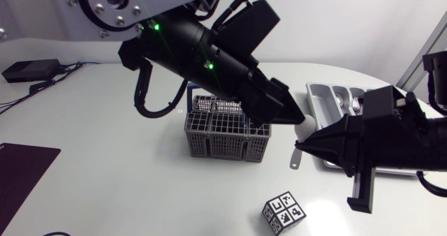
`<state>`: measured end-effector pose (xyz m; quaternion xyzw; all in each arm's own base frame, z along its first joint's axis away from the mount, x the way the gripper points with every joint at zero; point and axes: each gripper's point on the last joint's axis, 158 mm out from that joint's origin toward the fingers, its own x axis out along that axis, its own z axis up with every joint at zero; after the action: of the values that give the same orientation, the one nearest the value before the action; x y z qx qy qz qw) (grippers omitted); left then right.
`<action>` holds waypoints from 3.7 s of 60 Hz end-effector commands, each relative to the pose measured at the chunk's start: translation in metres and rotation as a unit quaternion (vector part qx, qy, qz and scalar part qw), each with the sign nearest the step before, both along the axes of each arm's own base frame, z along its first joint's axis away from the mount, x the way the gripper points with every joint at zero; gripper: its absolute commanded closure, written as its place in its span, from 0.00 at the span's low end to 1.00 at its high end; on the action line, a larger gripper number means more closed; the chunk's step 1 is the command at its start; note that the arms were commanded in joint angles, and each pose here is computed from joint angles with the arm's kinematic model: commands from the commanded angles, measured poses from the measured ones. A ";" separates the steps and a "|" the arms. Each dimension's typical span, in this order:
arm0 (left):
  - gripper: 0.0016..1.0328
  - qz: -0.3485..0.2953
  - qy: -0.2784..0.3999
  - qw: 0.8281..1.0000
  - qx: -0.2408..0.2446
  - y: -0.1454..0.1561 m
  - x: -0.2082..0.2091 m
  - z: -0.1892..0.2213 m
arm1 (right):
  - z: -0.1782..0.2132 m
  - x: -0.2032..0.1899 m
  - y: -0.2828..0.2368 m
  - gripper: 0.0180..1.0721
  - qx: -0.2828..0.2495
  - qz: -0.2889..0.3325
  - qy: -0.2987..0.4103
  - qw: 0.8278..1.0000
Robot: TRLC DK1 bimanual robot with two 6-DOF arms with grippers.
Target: Transfer all utensils from the basket to the drawer tray.
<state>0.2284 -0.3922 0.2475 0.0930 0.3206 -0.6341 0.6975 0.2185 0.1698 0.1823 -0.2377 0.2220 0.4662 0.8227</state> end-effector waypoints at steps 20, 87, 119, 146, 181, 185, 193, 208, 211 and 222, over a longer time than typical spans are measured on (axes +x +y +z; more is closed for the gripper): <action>0.31 0.145 -0.127 0.978 0.081 0.042 0.078 -0.063 | -0.075 0.056 -0.139 0.95 -0.135 -0.189 -0.006 0.973; 0.31 0.191 -0.215 0.950 0.122 0.049 0.108 -0.134 | -0.166 0.076 -0.345 0.10 -0.389 -0.384 -0.022 0.837; 0.40 0.242 -0.270 0.926 0.104 0.035 0.135 -0.146 | -0.135 0.084 -0.310 0.06 -0.340 -0.393 -0.045 0.853; 0.88 0.271 -0.286 0.915 0.081 0.037 0.145 -0.140 | -0.129 0.086 -0.295 0.06 -0.330 -0.384 -0.055 0.860; 0.97 0.294 -0.301 0.906 0.033 0.046 0.143 -0.082 | -0.128 0.084 -0.286 0.06 -0.328 -0.377 -0.056 0.864; 0.97 0.294 -0.303 0.906 0.028 0.045 0.141 -0.078 | -0.129 0.084 -0.285 0.06 -0.329 -0.377 -0.056 0.864; 0.97 0.295 -0.308 0.904 0.019 0.045 0.139 -0.062 | -0.126 0.083 -0.285 0.06 -0.329 -0.377 -0.057 0.864; 0.97 0.305 -0.301 0.903 0.007 0.053 0.137 -0.035 | -0.115 0.083 -0.279 0.06 -0.324 -0.375 -0.065 0.866; 0.97 0.304 -0.294 0.906 0.008 0.054 0.137 -0.031 | -0.111 0.084 -0.275 0.06 -0.320 -0.373 -0.066 0.868; 0.97 0.308 -0.258 0.916 -0.010 0.060 0.137 -0.005 | -0.098 0.083 -0.259 0.06 -0.304 -0.363 -0.072 0.878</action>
<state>0.3605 -0.3347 0.2058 0.1762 0.1549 -0.3479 0.9077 0.2975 -0.0939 0.0708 -0.4195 0.3756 0.0304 0.8258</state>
